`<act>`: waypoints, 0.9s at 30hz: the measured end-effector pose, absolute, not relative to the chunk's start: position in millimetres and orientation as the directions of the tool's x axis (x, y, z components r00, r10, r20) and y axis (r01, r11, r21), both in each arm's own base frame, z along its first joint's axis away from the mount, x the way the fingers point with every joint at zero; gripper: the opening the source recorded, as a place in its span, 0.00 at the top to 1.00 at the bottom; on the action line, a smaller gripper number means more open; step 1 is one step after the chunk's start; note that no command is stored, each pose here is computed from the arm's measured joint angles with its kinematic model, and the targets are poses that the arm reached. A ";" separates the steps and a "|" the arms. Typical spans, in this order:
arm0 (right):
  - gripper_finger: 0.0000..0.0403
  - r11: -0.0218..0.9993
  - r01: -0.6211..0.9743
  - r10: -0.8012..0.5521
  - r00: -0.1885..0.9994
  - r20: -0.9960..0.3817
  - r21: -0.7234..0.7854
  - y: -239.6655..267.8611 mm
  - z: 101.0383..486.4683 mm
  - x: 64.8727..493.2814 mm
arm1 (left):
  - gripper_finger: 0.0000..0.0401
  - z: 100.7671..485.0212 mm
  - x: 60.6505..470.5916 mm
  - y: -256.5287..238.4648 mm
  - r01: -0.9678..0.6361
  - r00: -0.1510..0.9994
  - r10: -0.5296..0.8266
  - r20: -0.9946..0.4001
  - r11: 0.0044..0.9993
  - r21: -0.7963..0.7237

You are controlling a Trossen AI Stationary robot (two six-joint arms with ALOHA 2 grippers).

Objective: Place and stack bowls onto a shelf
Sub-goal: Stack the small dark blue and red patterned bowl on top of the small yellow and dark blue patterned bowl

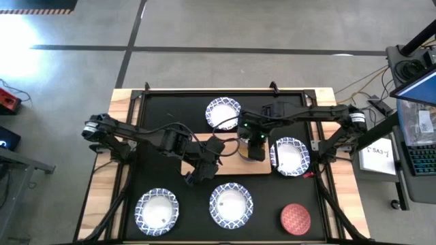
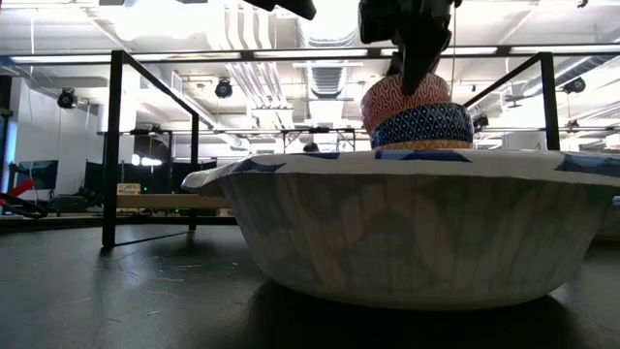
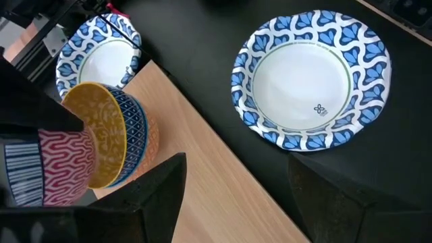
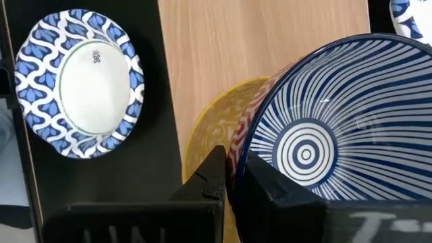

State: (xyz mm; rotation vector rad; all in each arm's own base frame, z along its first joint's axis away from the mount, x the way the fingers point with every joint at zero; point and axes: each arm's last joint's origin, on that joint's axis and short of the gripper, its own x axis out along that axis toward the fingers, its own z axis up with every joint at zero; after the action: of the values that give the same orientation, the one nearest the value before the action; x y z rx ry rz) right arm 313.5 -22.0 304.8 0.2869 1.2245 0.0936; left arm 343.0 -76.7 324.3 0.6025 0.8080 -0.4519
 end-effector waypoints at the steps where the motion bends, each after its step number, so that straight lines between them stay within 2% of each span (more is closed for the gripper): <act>1: 0.97 0.961 0.081 0.222 0.338 -0.915 0.263 -20.2 304.6 313.3 | 0.40 324.3 343.0 -76.7 0.585 0.613 -0.146 -0.776 0.744 0.322; 5: 0.97 0.979 0.095 0.142 0.325 -0.935 0.182 -11.5 304.4 312.3 | 0.40 324.3 343.0 -76.7 0.585 0.613 -0.146 -0.776 0.745 0.322; 12: 0.97 0.983 0.067 0.141 0.315 -0.939 0.171 8.8 305.9 310.4 | 0.40 324.3 342.9 -76.7 0.582 0.613 -0.146 -0.776 0.748 0.318; 23: 0.97 0.997 0.072 0.011 0.298 -0.955 0.034 34.8 297.4 307.5 | 0.40 324.0 342.8 -76.7 0.583 0.611 -0.148 -0.778 0.748 0.316; 27: 0.97 0.996 0.080 0.006 0.300 -0.954 0.031 40.4 288.6 307.6 | 0.40 323.2 341.7 -76.7 0.592 0.599 -0.154 -0.786 0.746 0.305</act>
State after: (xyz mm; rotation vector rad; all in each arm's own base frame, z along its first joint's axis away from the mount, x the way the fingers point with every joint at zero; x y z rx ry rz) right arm 307.6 40.4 288.6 0.0774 1.2654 -0.0489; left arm 341.7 -76.7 323.2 0.5909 0.8219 -0.4631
